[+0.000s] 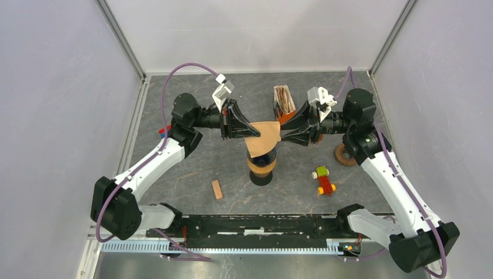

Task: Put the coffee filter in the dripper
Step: Pick up the coffee filter from the coffee filter holder.

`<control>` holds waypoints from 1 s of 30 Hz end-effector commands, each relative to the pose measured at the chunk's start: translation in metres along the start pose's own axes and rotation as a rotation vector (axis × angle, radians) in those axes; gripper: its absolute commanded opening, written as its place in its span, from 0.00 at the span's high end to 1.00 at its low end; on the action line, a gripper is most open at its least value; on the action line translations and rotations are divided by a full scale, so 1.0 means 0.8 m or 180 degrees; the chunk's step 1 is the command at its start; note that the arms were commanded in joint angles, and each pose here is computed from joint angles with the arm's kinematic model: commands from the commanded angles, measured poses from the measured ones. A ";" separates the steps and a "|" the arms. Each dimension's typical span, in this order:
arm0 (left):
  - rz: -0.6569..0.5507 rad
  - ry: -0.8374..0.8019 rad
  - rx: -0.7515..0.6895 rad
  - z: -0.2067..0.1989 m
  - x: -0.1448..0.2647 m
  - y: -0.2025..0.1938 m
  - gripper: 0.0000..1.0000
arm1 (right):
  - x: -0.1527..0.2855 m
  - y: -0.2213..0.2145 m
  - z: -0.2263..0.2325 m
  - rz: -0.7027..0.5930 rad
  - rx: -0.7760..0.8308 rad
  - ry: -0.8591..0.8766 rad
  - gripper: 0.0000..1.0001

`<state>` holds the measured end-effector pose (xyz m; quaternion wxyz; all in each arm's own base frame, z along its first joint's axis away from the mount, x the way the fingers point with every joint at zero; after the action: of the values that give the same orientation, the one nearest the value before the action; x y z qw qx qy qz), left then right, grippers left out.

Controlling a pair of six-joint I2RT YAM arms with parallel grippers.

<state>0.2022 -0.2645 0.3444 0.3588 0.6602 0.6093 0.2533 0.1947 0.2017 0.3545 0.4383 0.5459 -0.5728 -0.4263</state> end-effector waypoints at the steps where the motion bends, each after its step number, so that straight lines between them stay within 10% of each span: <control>1: -0.0025 -0.0008 -0.0287 -0.008 0.001 0.010 0.98 | 0.002 0.013 0.006 -0.0087 0.0138 0.0067 0.57; 30: -0.0016 -0.0010 -0.0291 -0.008 0.002 0.008 0.98 | 0.004 0.014 0.008 -0.0066 0.0172 0.0040 0.56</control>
<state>0.2029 -0.2645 0.3407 0.3529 0.6624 0.6094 0.2556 0.1912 0.2010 0.3562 0.4379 0.5508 -0.5708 -0.4232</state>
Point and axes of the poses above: each gripper's point midway between its finger pads, its own x axis back along the fingers, its own z axis along the line the jaws close on, y = z × x, the point moved 4 cm from there along x, back along the fingers, and after that the axes turned 15 degrees about x, right-handed, at the moved point
